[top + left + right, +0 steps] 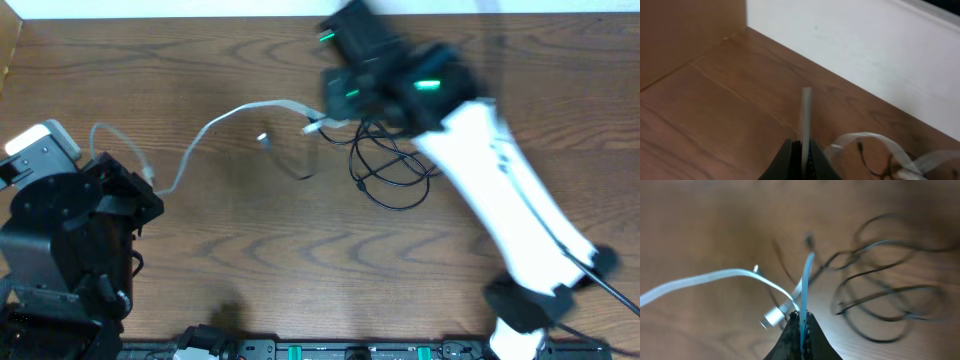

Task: Untangle cables

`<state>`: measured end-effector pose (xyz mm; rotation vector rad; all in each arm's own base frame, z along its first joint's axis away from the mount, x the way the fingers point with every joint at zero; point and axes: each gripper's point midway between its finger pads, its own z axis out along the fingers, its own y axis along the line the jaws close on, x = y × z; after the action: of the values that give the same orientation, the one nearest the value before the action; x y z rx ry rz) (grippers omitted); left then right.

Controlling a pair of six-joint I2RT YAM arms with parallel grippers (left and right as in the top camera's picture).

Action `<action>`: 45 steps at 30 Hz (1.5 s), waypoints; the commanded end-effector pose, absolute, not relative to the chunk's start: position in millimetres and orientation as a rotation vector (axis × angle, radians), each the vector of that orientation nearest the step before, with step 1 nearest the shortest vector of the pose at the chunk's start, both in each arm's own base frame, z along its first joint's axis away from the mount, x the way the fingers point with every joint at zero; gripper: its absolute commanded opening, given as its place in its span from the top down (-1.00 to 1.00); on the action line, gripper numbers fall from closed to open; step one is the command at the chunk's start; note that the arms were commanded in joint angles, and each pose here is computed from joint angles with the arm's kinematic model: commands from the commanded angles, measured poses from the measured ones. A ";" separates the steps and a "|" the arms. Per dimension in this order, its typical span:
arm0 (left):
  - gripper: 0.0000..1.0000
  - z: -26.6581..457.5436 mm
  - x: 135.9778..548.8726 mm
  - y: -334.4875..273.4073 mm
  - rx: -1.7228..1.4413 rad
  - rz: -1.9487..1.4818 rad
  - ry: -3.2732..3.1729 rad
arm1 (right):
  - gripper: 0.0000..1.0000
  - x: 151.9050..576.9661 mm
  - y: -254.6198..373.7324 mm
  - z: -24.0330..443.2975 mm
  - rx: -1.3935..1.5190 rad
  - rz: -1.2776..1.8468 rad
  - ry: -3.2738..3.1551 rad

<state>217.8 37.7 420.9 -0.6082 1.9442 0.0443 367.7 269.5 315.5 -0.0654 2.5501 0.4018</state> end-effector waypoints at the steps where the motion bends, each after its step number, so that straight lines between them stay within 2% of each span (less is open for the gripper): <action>1: 0.85 425.7 214.2 50.6 -0.658 0.116 1.904 | 0.97 366.5 224.0 346.3 0.098 0.338 2.483; 2: 0.85 425.5 214.7 50.5 -0.663 0.113 1.904 | 0.93 364.3 217.2 343.4 0.108 0.319 2.503; 4: 0.85 425.7 215.2 50.4 -0.665 0.110 1.902 | 0.58 359.3 210.4 335.6 0.112 0.282 2.544; 5: 0.85 425.9 215.2 50.4 -0.665 0.110 1.901 | 0.35 357.3 208.9 329.9 0.110 0.263 2.566; 6: 0.85 425.9 215.2 50.4 -0.665 0.110 1.901 | -0.02 354.9 207.3 323.8 0.108 0.243 2.590; 7: 0.85 425.9 215.2 50.4 -0.665 0.110 1.901 | -0.47 353.9 206.9 318.1 0.106 0.228 2.609; 8: 0.85 425.9 215.2 50.4 -0.665 0.110 1.901 | -0.78 352.8 206.5 313.7 0.103 0.216 2.624; 9: 0.85 425.9 215.2 50.4 -0.665 0.110 1.901 | -0.92 352.5 207.1 307.9 0.100 0.201 2.642; 15: 0.85 426.0 216.6 47.4 -0.691 0.067 1.892 | -0.98 342.8 238.0 274.1 -0.037 0.287 2.785; 23: 0.85 466.6 244.6 -5.8 -0.457 -0.270 1.808 | -0.99 299.3 342.4 244.2 -0.859 0.762 2.760; 27: 0.85 491.0 250.5 -18.7 -0.402 -0.366 1.724 | -0.99 286.5 374.7 233.3 -0.952 0.850 2.735; 30: 0.85 498.7 251.6 -21.6 -0.397 -0.397 1.695 | -0.98 275.8 405.4 247.1 -1.027 1.033 2.627; 33: 0.85 506.8 251.8 -31.3 -0.360 -0.459 1.675 | -0.99 267.1 432.4 268.6 -1.048 1.227 2.519; 36: 0.85 518.8 251.3 -41.3 -0.316 -0.525 1.641 | -0.99 267.2 448.9 280.2 -0.872 1.323 2.565; 42: 0.85 524.6 248.0 -55.9 -0.251 -0.603 1.638 | -0.98 270.6 472.2 290.4 -0.592 1.403 2.629; 45: 0.85 524.6 247.5 -58.0 -0.236 -0.608 1.641 | -0.96 271.0 478.9 291.7 -0.608 1.417 2.600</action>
<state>252.7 -49.1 517.4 -0.2871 1.6493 -0.5626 275.1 472.5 290.6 -0.6942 2.5533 1.3760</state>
